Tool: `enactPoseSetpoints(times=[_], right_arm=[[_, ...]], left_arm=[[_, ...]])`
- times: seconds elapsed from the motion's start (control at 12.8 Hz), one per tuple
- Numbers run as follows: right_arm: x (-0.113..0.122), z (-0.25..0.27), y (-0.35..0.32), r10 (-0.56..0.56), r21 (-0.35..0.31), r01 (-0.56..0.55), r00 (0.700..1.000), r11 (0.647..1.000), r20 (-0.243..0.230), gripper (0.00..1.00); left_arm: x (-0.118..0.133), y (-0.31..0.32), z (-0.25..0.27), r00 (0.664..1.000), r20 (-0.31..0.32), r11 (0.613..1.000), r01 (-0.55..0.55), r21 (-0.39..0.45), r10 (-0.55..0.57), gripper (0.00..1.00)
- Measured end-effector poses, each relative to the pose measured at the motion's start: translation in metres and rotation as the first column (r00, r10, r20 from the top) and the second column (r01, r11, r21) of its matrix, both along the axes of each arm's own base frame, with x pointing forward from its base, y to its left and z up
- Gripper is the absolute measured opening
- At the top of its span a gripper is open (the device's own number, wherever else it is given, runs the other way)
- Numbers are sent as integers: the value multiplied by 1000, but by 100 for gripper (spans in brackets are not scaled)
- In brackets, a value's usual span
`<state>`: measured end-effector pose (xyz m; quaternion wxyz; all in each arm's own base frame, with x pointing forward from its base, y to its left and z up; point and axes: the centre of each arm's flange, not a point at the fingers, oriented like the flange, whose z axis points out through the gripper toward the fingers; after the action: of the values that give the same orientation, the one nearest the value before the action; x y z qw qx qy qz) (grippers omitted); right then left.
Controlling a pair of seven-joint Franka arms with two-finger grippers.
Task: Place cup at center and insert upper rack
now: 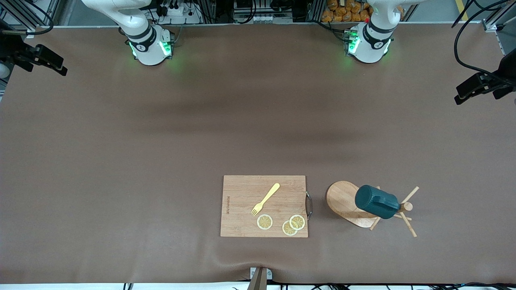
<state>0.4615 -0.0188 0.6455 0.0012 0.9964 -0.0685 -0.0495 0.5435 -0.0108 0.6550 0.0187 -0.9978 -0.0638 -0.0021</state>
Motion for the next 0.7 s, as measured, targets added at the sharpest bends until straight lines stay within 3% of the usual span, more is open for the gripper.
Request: enactPoseSetpoints(times=[0.7], right_arm=[[-1,1,-7,-6,4,6,1000,1000,2,100]], left_arm=[[0,2,0,1000,-1,1000,13,0,-13,100]])
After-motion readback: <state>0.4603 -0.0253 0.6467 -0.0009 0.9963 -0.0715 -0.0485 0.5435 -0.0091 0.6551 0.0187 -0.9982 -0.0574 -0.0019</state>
